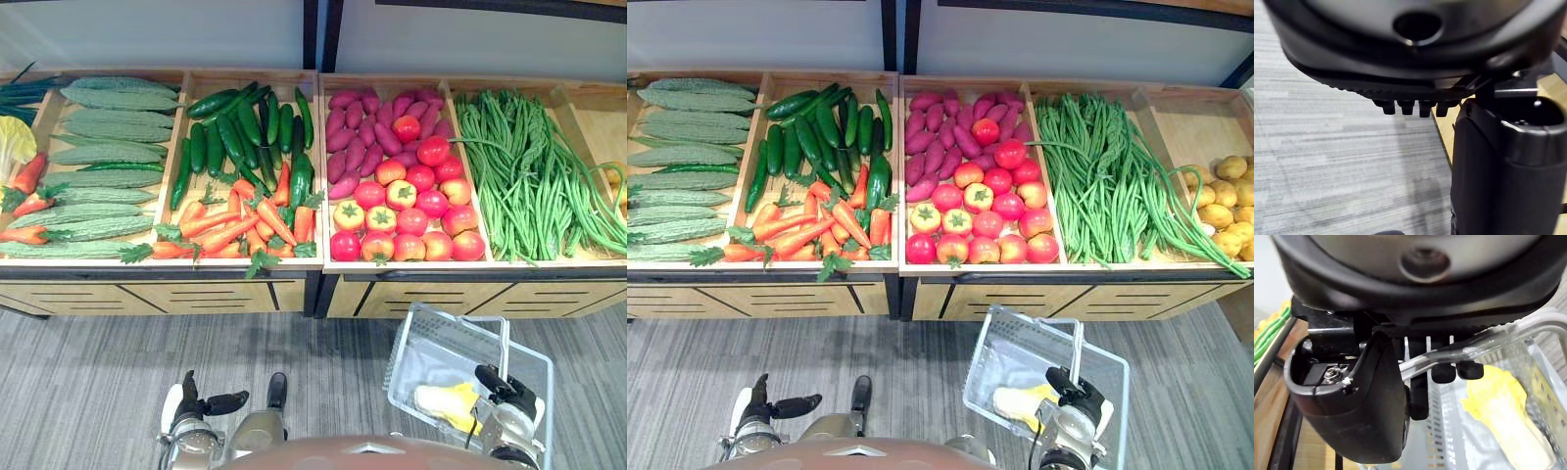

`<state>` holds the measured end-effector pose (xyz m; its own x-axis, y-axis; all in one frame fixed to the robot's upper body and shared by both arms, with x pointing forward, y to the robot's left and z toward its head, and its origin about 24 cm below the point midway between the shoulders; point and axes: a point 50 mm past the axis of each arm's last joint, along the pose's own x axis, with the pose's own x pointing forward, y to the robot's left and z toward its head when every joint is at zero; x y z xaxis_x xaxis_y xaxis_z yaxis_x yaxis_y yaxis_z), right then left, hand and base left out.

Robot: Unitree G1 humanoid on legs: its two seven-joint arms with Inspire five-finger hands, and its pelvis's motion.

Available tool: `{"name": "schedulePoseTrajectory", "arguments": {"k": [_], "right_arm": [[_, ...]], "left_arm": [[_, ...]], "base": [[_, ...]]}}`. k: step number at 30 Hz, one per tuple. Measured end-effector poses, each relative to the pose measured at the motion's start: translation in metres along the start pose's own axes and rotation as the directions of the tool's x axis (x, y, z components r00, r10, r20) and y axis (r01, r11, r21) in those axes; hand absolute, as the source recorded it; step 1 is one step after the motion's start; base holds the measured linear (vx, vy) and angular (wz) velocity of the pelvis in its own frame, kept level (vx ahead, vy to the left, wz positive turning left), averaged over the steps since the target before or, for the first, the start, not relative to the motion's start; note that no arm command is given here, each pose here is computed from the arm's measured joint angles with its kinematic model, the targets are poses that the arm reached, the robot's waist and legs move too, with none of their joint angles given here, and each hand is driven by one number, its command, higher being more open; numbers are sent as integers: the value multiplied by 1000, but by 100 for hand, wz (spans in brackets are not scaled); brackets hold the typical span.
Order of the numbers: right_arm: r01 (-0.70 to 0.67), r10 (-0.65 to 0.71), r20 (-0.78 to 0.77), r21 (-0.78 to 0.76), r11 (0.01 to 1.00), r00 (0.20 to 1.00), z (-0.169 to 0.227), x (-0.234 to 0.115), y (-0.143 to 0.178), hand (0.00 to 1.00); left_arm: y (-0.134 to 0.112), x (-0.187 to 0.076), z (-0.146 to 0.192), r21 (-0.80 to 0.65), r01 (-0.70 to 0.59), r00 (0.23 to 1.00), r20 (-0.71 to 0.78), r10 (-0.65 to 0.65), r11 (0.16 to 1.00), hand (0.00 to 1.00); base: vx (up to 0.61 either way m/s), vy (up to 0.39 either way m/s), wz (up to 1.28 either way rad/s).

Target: Pick vegetable in the basket

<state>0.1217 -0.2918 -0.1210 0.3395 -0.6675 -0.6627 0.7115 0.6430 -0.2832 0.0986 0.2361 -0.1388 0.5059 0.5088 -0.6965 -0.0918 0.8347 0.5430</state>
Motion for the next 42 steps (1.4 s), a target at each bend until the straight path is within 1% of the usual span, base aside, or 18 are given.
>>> {"name": "schedulePoseTrajectory", "arguments": {"k": [2, 3, 6, 9, 13, 20, 21, 23, 27, 29, 30, 32, 34, 35, 37, 39, 41, 42], "right_arm": [[-2, 2, -2, 0, 1000, 1000, -1, 0, 0, 0], [-3, 4, -12, 1, 1000, 1000, -6, -3, 0, 0], [-6, 6, -44, 1, 1000, 999, -20, -8, 1, 0], [-8, 8, -89, 1, 1000, 996, -37, -15, 1, 0], [-1, 1, -125, -1, 1000, 992, -51, -21, -1, 0], [11, -12, -120, -7, 1000, 993, -57, -24, -7, 0], [6, -7, -118, -15, 1000, 993, -58, -25, -7, 0], [0, -3, -114, -22, 1000, 994, -57, -25, -5, 0], [-40, 33, -106, -65, 997, 994, -58, -25, 2, 0], [-66, 55, -106, -102, 993, 993, -59, -25, 4, 0], [-69, 57, -106, -108, 992, 993, -59, -25, 4, 0], [-67, 54, -101, -126, 990, 993, -56, -22, 1, 0], [-62, 50, -96, -130, 989, 994, -55, -21, -2, 0], [-61, 49, -92, -132, 989, 995, -54, -20, -3, 0], [-56, 44, -89, -139, 989, 995, -54, -19, -7, 0], [-50, 38, -85, -146, 988, 996, -53, -17, -11, 0], [-48, 37, -81, -151, 987, 996, -51, -16, -15, 0], [-52, 41, -78, -155, 986, 996, -50, -14, -17, 0]], "left_arm": [[2, 0, 1, -24, -16, 1000, -2, 16, 1000, 100], [6, 0, 3, -88, -50, 999, -7, 50, 995, 100], [13, 0, 9, -180, -117, 993, -8, 118, 977, 100], [20, -4, 20, -283, -199, 978, -1, 207, 938, 100], [27, -10, 27, -327, -260, 959, 19, 281, 909, 100], [53, -13, 44, -383, -438, 875, 27, 484, 813, 100], [62, -11, 47, -395, -483, 847, 13, 531, 781, 100], [73, -9, 51, -393, -526, 816, 18, 578, 754, 100], [117, -8, 71, -388, -637, 695, 86, 714, 666, 100], [150, -16, 89, -363, -710, 578, 190, 794, 603, 100], [159, -18, 94, -358, -726, 547, 218, 808, 587, 100], [188, -27, 113, -350, -777, 432, 308, 848, 523, 100], [204, -34, 124, -355, -794, 366, 368, 855, 493, 100], [215, -41, 133, -348, -811, 309, 428, 849, 471, 100], [227, -49, 150, -339, -816, 244, 533, 810, 468, 100], [230, -54, 166, -288, -817, 218, 646, 731, 499, 100], [224, -56, 180, -217, -807, 214, 760, 614, 549, 100], [216, -59, 190, -167, -794, 212, 825, 524, 585, 100]], "base": [[-26, -46, 6], [-18, -48, 10], [-4, -87, 33], [23, -61, 22], [28, -38, 13], [46, -25, 2], [44, -35, -5], [21, -45, -8], [-21, -42, -9], [-56, -56, -5], [-52, -53, -5], [-51, -54, -2], [-55, -51, 2], [-53, -49, 2], [-58, -59, 6], [-48, -48, 8], [-46, -37, 8], [-58, -43, 7]]}}
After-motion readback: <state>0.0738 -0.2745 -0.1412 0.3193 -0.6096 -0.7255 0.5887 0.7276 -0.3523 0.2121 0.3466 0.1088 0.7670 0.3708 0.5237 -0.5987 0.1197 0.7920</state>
